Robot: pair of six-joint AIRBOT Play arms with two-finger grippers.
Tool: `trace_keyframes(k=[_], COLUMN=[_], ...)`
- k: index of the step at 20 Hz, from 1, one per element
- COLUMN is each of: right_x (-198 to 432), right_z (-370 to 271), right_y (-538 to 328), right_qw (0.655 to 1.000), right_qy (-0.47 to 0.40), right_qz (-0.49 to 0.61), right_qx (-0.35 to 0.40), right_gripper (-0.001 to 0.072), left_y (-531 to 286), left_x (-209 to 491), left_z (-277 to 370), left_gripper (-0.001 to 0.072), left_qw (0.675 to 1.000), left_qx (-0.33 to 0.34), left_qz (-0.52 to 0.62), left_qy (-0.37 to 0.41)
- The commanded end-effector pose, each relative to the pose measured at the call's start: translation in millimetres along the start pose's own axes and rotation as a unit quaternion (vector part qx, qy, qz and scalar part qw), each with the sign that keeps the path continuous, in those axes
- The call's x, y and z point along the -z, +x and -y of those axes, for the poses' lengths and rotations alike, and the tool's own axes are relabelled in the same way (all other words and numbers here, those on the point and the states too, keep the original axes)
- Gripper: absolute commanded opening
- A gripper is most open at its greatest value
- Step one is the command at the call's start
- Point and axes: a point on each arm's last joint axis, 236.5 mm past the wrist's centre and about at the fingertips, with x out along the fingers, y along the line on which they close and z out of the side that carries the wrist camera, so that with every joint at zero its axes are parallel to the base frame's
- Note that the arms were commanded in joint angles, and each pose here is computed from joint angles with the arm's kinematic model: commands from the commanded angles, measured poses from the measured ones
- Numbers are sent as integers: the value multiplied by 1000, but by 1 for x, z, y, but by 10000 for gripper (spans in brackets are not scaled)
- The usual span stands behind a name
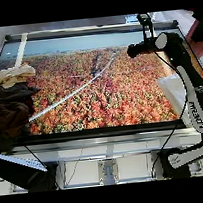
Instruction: Fold the shirts.
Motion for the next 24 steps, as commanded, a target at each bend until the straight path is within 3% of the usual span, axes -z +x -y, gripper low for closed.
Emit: trace_keyframes(k=[1,4,6,7,12,16,18,21,22,23,24], right_x=[-3,-15,-30,-38,-64,-53,-41,-17,-3,13,30], right_z=[-10,-10,-8,-7,33,84,102,109,102,91,78], right_y=[0,-4,-12,-18,-51,-76,-84,-83,-77,-68,-58], right_qw=[1000,999,999,998,994,979,970,972,979,984,988], right_qy=[17,20,16,10,-46,-60,-69,-41,-15,14,43], right_qz=[6,26,45,54,63,20,-12,-52,-70,-90,-111], right_qx=[-20,-20,-17,-12,82,195,234,224,193,151,103], right_gripper=[487,480,286,224,224,224,225,234,304,349,353], left_y=[-22,-112,-165,-181,-170,-112,-82,-51,-55,-67,-88], left_x=[-3,-19,6,30,187,331,394,446,434,408,365], left_z=[64,154,216,247,390,464,483,508,517,524,528], left_gripper=[11,10,10,10,10,10,10,42,293,590,714], left_qw=[990,951,916,900,817,750,719,690,686,687,705], left_qx=[131,272,328,343,365,315,300,283,267,242,200], left_qz=[8,101,132,130,52,-1,-33,-19,22,69,133], left_qy=[45,112,188,237,444,582,626,665,676,681,668])
